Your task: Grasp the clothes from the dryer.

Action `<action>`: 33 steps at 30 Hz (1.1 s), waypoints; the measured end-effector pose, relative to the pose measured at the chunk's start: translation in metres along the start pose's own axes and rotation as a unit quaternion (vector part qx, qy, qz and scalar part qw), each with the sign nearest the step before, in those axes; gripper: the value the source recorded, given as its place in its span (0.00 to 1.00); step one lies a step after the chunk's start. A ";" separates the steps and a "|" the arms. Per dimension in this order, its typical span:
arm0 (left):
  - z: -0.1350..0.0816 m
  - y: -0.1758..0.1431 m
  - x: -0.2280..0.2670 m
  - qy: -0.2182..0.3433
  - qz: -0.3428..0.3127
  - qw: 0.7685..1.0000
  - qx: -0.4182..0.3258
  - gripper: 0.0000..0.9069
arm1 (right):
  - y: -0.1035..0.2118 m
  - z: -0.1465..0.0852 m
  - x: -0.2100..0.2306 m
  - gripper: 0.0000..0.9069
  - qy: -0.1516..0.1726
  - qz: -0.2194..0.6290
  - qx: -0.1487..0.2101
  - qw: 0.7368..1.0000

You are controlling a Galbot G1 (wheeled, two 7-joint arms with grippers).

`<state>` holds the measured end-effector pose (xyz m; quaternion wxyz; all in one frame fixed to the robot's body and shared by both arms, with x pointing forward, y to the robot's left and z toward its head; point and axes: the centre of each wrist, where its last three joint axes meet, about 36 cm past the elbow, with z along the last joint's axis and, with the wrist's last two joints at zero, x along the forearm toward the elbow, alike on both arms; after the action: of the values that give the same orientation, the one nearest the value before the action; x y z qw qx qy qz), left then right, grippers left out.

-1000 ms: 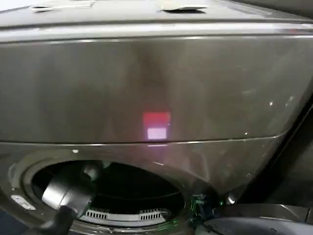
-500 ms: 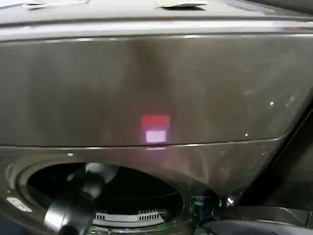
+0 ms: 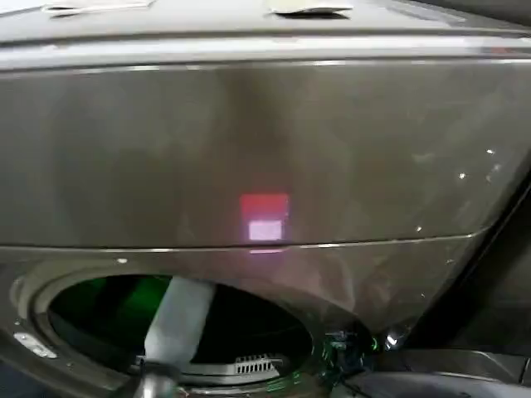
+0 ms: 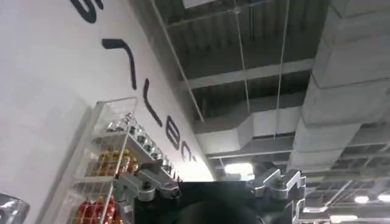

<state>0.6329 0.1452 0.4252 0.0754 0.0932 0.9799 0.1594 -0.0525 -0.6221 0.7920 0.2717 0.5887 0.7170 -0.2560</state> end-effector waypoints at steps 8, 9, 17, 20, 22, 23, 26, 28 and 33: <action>0.000 -0.015 0.030 -0.058 -0.114 0.990 0.052 0.00 | 0.000 0.000 0.000 1.00 -0.019 0.002 0.001 1.000; 0.000 -0.014 0.032 -0.061 -0.121 0.989 0.054 0.00 | -0.001 0.000 0.000 1.00 -0.020 0.003 0.001 1.000; 0.001 -0.011 0.036 -0.077 -0.156 0.983 0.060 0.00 | -0.008 -0.001 0.001 1.00 -0.025 0.004 0.003 1.000; 0.003 -0.011 0.037 -0.076 -0.160 0.982 0.062 0.00 | -0.010 -0.003 0.001 1.00 -0.027 0.004 0.005 1.000; 0.004 -0.011 0.039 -0.076 -0.162 0.982 0.065 0.00 | -0.011 -0.004 0.002 1.00 -0.029 0.005 0.006 1.000; 0.003 -0.012 0.040 -0.076 -0.162 0.982 0.067 0.00 | -0.011 -0.005 0.003 1.00 -0.030 0.005 0.006 1.000; 0.004 -0.014 0.044 -0.073 -0.163 0.981 0.071 0.00 | -0.012 -0.004 0.002 1.00 -0.028 0.005 0.007 1.000; 0.005 -0.013 0.044 -0.073 -0.168 0.980 0.072 0.00 | -0.014 -0.005 0.002 1.00 -0.029 0.005 0.008 1.000; 0.004 -0.016 0.046 -0.072 -0.163 0.981 0.074 0.00 | -0.018 -0.007 0.003 1.00 -0.028 0.004 0.012 1.000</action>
<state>0.5864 0.1405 0.4110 0.1634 -0.0510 0.9831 0.0649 -0.0710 -0.6179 0.7961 0.2857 0.5878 0.7035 -0.2793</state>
